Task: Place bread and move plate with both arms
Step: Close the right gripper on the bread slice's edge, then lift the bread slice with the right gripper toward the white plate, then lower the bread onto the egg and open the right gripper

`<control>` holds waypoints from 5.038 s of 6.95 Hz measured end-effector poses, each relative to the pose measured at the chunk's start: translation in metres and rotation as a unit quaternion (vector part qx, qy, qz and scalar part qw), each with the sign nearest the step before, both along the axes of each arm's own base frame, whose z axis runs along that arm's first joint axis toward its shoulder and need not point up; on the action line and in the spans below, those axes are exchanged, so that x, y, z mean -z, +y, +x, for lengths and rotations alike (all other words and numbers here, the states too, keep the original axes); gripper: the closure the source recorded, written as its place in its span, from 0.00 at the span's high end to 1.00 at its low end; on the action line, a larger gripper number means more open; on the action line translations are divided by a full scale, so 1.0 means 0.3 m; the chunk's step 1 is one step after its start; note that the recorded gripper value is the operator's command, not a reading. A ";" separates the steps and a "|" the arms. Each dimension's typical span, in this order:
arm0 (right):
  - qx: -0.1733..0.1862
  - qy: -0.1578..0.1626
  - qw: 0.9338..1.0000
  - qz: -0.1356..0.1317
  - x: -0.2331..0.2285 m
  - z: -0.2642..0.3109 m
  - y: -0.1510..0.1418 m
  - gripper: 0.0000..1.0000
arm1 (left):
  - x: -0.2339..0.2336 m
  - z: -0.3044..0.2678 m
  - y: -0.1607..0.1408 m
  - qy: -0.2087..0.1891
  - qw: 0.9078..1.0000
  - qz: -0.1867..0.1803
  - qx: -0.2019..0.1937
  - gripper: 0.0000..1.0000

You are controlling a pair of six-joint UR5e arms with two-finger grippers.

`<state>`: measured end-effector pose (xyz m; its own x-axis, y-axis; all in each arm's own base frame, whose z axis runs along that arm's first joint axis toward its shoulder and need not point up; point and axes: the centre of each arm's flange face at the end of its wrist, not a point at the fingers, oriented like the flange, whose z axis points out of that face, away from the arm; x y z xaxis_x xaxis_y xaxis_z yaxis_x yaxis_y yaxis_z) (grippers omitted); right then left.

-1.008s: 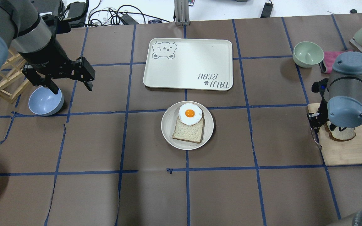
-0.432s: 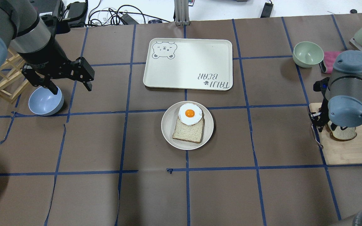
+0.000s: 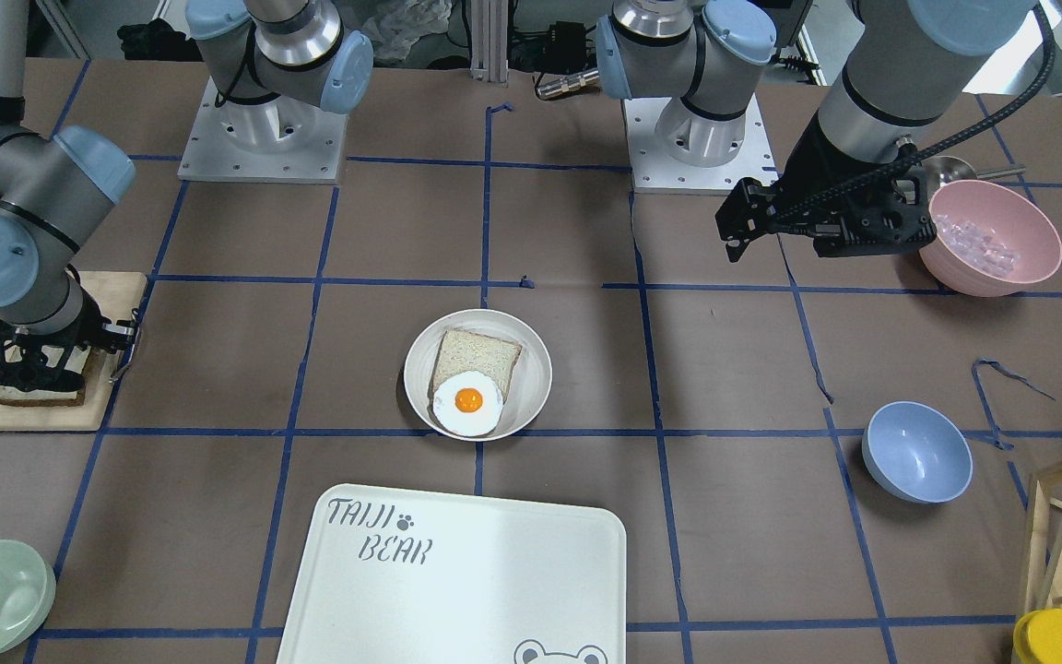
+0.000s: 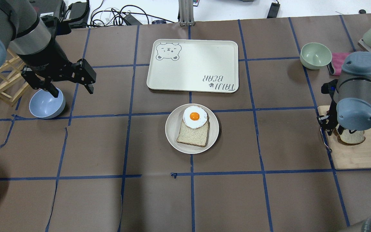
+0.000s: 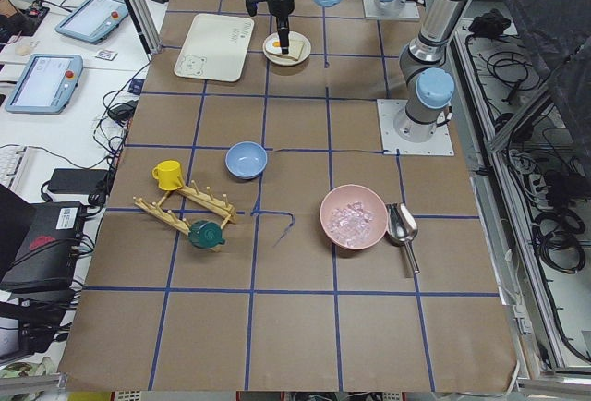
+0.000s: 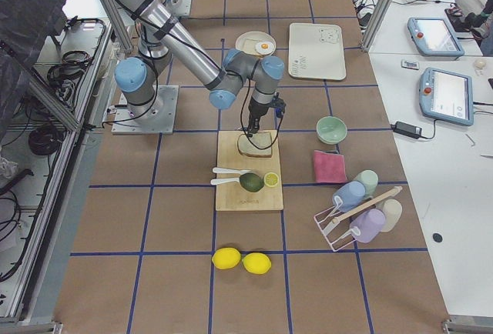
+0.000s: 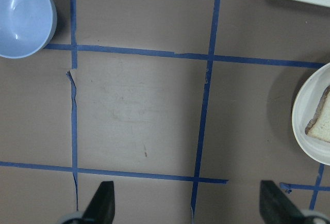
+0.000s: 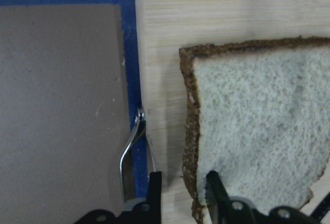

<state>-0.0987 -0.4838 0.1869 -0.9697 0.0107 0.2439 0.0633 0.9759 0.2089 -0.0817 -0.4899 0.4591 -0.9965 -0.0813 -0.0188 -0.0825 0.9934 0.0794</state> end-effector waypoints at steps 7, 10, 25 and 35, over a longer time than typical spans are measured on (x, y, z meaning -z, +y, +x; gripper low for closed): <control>0.003 0.004 1.000 -0.015 -0.006 -0.013 -0.008 0.00 | 0.010 0.014 -0.004 -0.027 1.000 0.007 0.008 1.00; 0.002 0.004 1.000 -0.013 -0.002 -0.013 -0.007 0.00 | -0.017 -0.015 -0.005 0.004 1.000 -0.006 0.007 1.00; 0.120 -0.064 0.984 -0.117 -0.488 1.552 -0.160 0.00 | -0.025 0.002 0.012 -0.005 1.000 -0.010 0.006 1.00; 0.118 -0.056 0.984 -0.121 -0.219 1.744 -0.003 0.58 | -0.022 0.007 0.012 -0.012 1.000 -0.006 0.007 1.00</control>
<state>0.4245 -0.4848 0.2528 -0.9538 0.2840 0.0977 0.2845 0.9586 -0.0086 -0.0795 -0.4863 0.4658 -0.9968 -0.0684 -0.0413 -0.0710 0.9954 0.0650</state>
